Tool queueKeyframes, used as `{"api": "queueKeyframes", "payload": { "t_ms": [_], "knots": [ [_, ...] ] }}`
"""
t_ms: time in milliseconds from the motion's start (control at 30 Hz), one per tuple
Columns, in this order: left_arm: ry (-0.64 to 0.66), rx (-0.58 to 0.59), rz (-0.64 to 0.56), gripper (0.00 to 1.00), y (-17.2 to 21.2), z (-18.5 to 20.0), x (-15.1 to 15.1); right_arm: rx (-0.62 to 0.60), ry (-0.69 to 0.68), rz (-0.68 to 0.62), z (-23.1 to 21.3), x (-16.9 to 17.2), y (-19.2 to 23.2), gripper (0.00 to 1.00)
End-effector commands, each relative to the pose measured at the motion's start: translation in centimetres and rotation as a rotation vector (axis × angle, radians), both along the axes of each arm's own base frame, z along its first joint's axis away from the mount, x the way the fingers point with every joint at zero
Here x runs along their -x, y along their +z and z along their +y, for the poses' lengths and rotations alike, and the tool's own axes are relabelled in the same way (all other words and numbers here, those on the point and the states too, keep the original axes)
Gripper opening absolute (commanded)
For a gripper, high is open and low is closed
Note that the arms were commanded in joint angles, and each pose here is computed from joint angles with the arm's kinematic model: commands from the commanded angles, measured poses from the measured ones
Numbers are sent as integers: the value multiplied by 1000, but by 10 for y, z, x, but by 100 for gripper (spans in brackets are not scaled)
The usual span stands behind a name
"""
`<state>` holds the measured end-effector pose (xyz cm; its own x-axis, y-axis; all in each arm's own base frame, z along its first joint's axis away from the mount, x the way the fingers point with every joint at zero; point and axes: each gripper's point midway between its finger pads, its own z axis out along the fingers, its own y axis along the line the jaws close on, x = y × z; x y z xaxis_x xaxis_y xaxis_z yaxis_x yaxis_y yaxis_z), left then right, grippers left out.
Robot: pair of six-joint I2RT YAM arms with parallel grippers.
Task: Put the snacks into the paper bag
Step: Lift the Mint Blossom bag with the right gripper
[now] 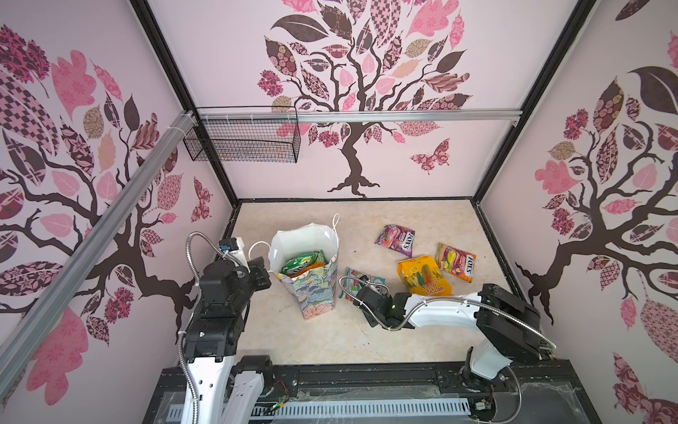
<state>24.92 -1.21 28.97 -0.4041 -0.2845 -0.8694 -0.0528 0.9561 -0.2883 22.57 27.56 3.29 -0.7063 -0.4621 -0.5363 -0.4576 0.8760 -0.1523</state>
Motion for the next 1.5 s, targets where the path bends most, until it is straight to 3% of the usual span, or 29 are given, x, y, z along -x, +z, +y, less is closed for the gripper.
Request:
{"api": "queueKeyframes", "payload": {
  "t_ms": [0, 133, 267, 333, 733, 1067, 1467],
  "knots": [
    [10, -5, -30, 6, 9, 2, 1, 21, -20, 1, -6, 3, -7, 27],
    [9, -5, -27, 6, 8, 2, 1, 18, -32, 2, -10, 4, -8, 20],
    [12, -3, -29, 6, 9, 2, 1, 19, -41, 7, -13, 6, -9, 3],
    [10, -4, -31, 6, 9, 2, 1, 20, -46, 3, -15, 6, -8, 0],
    [7, -4, -35, 6, 10, 2, 2, -8, -88, -64, -24, 0, 22, 0],
    [7, -4, -37, 6, 11, 2, 1, -3, -96, -218, -38, -14, 76, 0],
    [8, -2, -38, 6, 11, 2, 1, -173, -92, -381, -42, -19, 150, 0]
  ]
}}
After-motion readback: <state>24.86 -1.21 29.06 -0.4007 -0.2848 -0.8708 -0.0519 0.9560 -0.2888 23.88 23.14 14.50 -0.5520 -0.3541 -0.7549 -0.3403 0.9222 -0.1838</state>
